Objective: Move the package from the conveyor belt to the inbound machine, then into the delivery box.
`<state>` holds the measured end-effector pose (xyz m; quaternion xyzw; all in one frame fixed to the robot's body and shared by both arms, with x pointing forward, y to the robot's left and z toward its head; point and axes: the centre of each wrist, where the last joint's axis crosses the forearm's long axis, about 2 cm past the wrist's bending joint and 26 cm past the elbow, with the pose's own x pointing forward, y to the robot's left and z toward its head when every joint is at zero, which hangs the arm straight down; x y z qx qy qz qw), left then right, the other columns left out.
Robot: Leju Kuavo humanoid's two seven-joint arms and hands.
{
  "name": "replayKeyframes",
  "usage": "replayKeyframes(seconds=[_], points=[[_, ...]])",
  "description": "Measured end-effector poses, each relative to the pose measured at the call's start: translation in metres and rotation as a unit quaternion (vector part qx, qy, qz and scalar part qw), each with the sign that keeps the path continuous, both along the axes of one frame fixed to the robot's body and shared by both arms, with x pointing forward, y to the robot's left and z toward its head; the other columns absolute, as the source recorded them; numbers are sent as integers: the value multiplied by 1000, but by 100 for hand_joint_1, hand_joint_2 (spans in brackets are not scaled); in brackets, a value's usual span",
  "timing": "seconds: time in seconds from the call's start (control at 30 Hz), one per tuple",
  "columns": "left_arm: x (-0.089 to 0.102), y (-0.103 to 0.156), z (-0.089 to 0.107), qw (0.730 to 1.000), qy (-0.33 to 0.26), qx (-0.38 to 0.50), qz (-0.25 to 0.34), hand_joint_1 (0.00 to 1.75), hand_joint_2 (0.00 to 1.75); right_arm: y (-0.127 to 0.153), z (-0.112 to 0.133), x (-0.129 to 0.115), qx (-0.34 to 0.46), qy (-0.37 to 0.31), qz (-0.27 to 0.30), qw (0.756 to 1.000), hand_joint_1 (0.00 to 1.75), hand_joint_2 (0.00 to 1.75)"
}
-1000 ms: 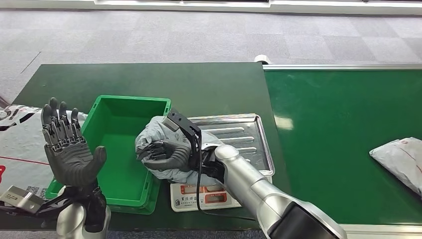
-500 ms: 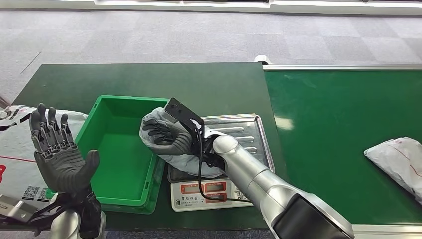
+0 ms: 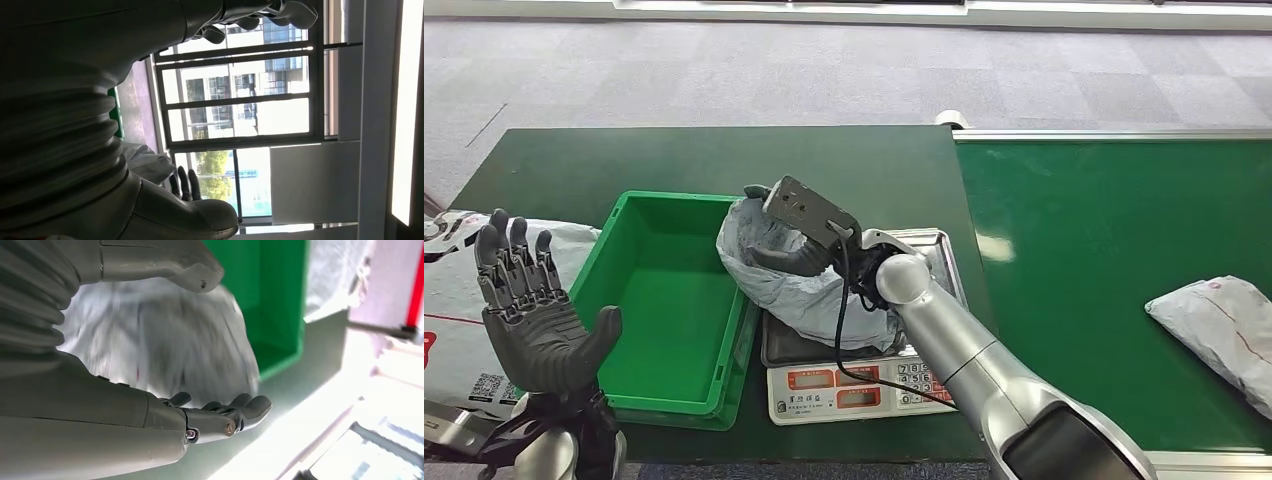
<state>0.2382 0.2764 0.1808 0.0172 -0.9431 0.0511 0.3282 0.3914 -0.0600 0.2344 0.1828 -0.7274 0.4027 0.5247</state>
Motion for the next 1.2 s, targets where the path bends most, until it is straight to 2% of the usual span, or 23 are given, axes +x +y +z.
replayKeyframes(seconds=[0.1, 0.3, 0.4, 0.57, 0.7, 0.8, 0.9, 1.1, 1.17, 1.2], points=[[-1, 1, 0, 1000, 6, 7, 9, 0, 175, -12, 13, 0, 30, -27, -16, 999, 0, 0], [7, -6, 4, 994, 60, 69, 60, 0, 175, -41, 24, -11, 89, -74, -48, 992, 0, 0], [17, -14, 5, 990, 77, 91, 77, 0, 175, -62, 22, -18, 114, -87, -73, 987, 0, 0], [28, -30, 4, 986, 96, 119, 64, 0, 175, -98, 5, -33, 143, -95, -120, 978, 0, 0], [41, -43, 5, 973, 141, 176, 48, 0, 175, -121, -7, -44, 182, -114, -144, 966, 0, 175], [56, -58, 5, 955, 174, 237, 36, 0, 175, -138, -7, -52, 235, -150, -165, 946, 0, 175], [65, -69, 5, 946, 184, 267, 25, 0, 175, -150, -6, -57, 254, -171, -191, 933, 0, 175], [79, -88, 2, 914, 213, 344, 26, 0, 175, -172, -6, -69, 273, -238, -297, 884, 0, 175], [87, -99, 3, 894, 230, 385, 25, 0, 175, -178, -10, -75, 278, -258, -332, 864, 0, 175], [94, -109, 2, 875, 244, 418, 24, 0, 175, -182, -14, -79, 285, -275, -362, 844, 0, 175]])
